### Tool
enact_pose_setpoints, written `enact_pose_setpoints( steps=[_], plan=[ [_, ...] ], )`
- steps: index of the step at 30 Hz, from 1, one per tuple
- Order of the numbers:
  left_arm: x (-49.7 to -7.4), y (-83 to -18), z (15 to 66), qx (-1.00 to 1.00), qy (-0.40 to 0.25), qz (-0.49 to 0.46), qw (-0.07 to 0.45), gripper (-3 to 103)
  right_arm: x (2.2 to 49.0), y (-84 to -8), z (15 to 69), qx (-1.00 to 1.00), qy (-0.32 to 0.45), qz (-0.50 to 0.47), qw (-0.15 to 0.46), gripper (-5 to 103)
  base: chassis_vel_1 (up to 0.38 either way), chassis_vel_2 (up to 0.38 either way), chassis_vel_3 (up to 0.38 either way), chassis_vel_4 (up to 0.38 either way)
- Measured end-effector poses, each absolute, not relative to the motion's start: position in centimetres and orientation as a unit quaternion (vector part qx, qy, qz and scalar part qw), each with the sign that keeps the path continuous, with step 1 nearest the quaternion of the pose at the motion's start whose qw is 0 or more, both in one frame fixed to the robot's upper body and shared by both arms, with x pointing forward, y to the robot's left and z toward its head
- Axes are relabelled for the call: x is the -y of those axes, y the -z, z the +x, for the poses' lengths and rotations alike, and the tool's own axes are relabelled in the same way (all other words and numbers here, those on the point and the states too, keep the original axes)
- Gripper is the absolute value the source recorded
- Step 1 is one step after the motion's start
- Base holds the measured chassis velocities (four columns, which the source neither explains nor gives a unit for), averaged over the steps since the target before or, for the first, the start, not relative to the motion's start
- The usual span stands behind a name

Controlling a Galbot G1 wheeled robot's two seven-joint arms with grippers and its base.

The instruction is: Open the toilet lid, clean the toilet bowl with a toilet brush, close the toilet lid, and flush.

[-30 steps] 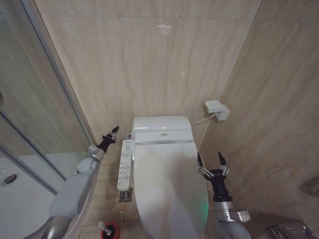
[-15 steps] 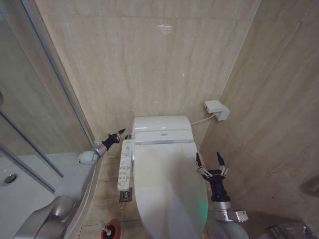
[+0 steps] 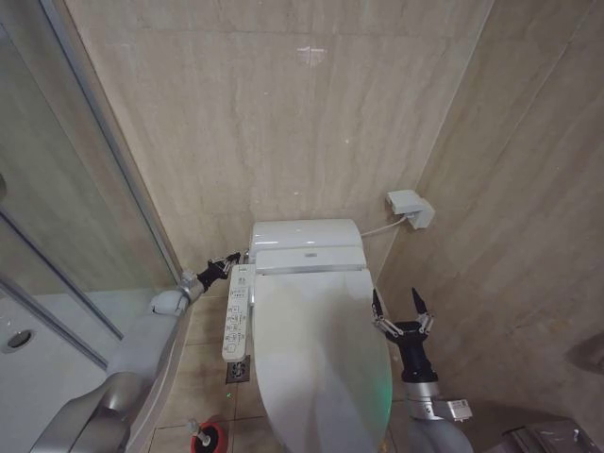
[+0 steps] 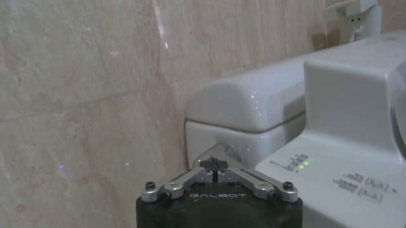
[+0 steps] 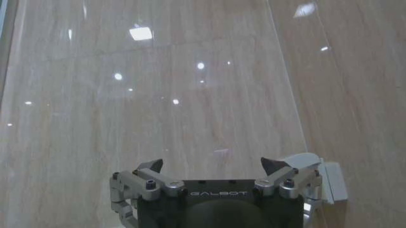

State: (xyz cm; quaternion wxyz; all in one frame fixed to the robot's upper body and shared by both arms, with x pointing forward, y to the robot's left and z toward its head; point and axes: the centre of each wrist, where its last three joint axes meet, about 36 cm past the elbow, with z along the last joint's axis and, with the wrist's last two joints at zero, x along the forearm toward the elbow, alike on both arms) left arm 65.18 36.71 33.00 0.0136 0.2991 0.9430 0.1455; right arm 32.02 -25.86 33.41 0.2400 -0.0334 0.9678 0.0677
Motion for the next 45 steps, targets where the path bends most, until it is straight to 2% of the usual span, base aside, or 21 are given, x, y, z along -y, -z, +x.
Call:
enact_pose_setpoints(
  steps=[23,45],
  plan=[
    [-34.9,-31.0,65.2,-0.942,-0.147,0.3,-0.015,0,26.3,-33.4,32.0,-0.969,-0.064,-0.033,0.238,100,0.0,0.0,0.0,0.0],
    [-35.0,-31.2,65.3,-0.945,-0.146,0.293,-0.014,0,26.2,-33.3,32.1,-0.969,-0.066,-0.031,0.237,100,0.0,0.0,0.0,0.0]
  ],
)
